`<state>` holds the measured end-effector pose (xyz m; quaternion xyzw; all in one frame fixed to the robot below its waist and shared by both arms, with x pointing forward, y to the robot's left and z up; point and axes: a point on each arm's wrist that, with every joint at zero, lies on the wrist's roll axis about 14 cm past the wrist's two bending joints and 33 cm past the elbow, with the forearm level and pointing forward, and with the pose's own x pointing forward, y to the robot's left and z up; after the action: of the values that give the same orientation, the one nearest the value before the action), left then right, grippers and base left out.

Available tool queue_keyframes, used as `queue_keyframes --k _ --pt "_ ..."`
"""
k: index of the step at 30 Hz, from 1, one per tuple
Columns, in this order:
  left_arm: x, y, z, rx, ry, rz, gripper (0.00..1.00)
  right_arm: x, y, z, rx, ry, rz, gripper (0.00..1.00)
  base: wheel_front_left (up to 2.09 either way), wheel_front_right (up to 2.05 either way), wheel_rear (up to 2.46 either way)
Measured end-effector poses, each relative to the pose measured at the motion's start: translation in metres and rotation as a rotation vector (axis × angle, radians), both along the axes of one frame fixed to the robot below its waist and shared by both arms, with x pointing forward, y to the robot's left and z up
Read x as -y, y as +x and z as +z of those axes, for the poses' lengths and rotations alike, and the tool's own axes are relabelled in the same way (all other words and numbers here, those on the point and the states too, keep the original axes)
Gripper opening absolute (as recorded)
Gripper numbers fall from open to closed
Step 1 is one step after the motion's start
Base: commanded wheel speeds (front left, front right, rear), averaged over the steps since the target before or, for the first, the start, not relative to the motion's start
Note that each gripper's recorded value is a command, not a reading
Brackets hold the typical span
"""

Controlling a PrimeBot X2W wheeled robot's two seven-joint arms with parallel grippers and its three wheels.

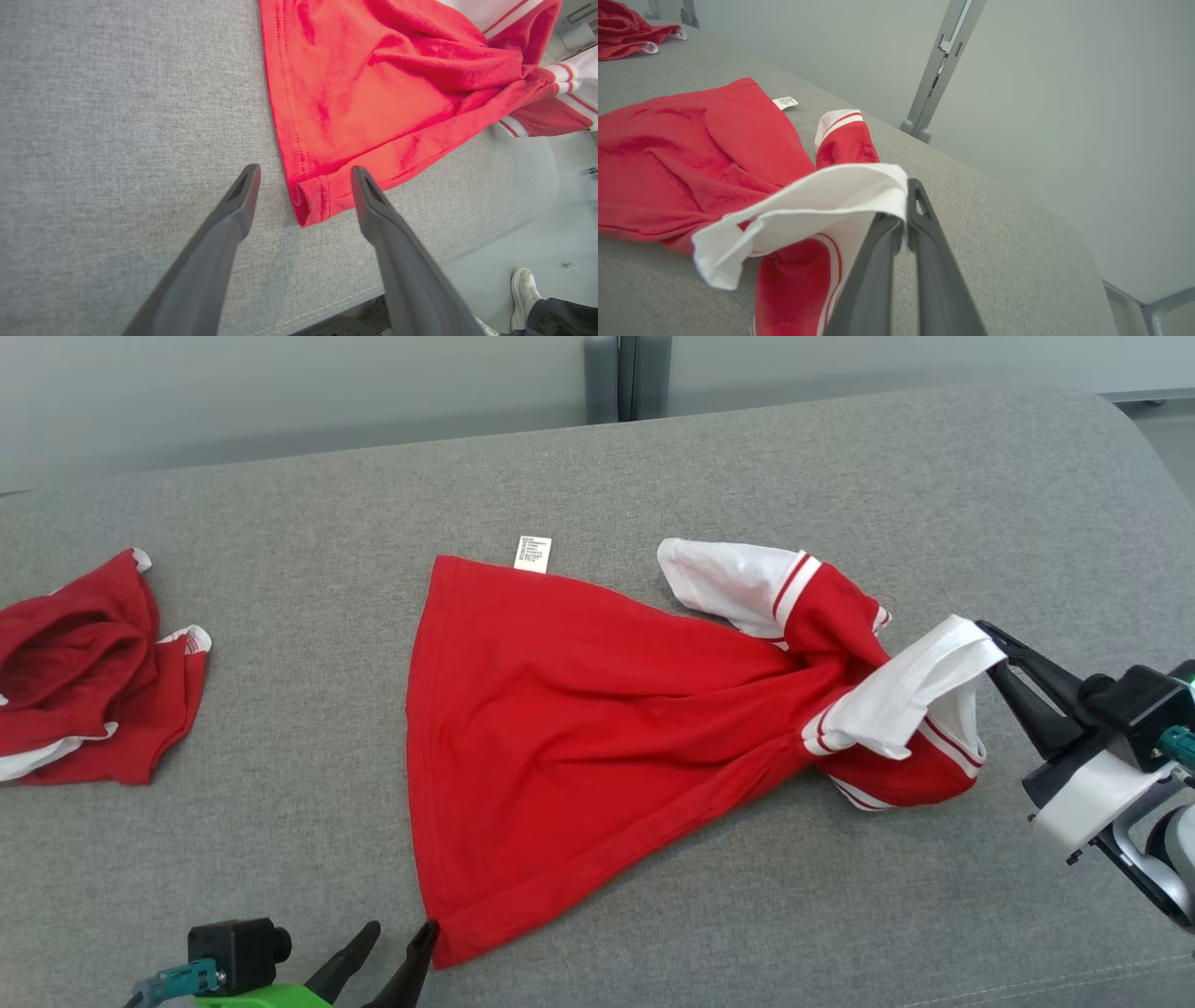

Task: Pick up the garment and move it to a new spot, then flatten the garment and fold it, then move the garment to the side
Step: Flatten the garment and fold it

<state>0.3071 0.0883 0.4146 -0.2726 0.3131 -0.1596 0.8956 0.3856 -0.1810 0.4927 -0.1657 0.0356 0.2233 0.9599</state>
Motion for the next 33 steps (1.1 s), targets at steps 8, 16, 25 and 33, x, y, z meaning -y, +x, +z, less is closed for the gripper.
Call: queue_keyframes --k 8,16,25,33 --pt "0.005 -0.005 0.001 -0.001 -0.018 -0.001 1.0 -0.035 -0.064 -0.061 -0.228 -0.179 0.225 0.0 0.0 0.0 0.0" --pt "-0.001 -0.006 -0.002 -0.012 -0.015 0.025 1.0 -0.062 -0.135 -0.108 -0.484 -0.091 0.312 0.0 0.0 0.0 0.0" --pt "0.002 -0.001 -0.006 -0.021 -0.009 0.006 1.0 -0.066 -0.135 -0.098 -0.457 -0.065 0.317 1.0 0.0 0.0 0.0" --pt "0.008 0.002 -0.012 -0.042 -0.011 -0.017 1.0 -0.055 -0.144 -0.099 -0.513 0.068 0.211 1.0 0.0 0.0 0.0"
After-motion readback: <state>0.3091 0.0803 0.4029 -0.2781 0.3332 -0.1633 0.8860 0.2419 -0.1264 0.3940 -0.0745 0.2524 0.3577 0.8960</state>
